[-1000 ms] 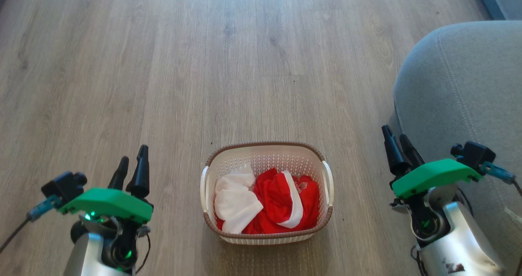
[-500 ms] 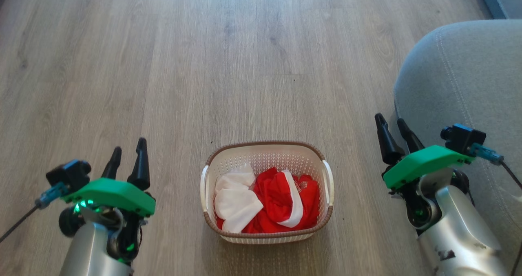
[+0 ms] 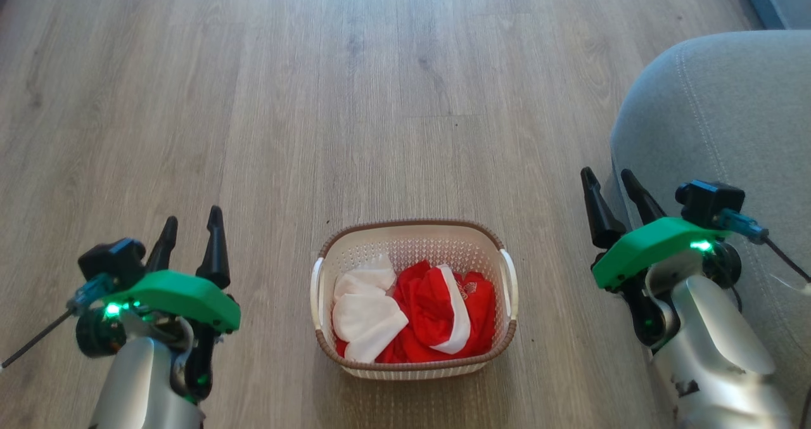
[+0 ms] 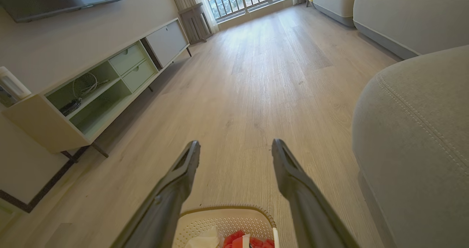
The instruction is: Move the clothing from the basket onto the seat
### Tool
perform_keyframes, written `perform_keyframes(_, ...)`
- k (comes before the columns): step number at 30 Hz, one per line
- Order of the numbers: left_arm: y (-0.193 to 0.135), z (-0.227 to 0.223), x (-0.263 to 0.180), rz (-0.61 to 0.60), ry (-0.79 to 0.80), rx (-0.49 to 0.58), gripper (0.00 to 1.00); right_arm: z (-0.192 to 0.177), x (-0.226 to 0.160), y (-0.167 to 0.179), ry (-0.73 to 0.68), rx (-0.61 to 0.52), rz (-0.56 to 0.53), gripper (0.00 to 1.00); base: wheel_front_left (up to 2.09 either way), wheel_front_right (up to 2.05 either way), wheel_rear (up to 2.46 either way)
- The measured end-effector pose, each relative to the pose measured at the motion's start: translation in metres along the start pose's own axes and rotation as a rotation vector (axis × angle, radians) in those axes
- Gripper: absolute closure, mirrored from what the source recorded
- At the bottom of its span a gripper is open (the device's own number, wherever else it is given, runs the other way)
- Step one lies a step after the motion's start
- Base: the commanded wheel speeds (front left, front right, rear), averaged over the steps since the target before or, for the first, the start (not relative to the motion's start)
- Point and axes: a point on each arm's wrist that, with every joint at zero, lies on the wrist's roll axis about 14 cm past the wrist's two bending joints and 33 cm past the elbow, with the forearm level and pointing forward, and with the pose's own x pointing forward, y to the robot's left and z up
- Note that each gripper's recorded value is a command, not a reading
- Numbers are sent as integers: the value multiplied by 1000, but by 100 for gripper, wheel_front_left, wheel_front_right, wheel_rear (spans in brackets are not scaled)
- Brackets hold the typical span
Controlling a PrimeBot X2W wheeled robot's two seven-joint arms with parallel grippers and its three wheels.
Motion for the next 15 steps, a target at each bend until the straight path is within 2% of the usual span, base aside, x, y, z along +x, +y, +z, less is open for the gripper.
perform_keyframes(15, -4, 8, 8, -19, -36, 167, 0, 11, 8, 1, -27, -189, 22, 0, 0, 0, 0)
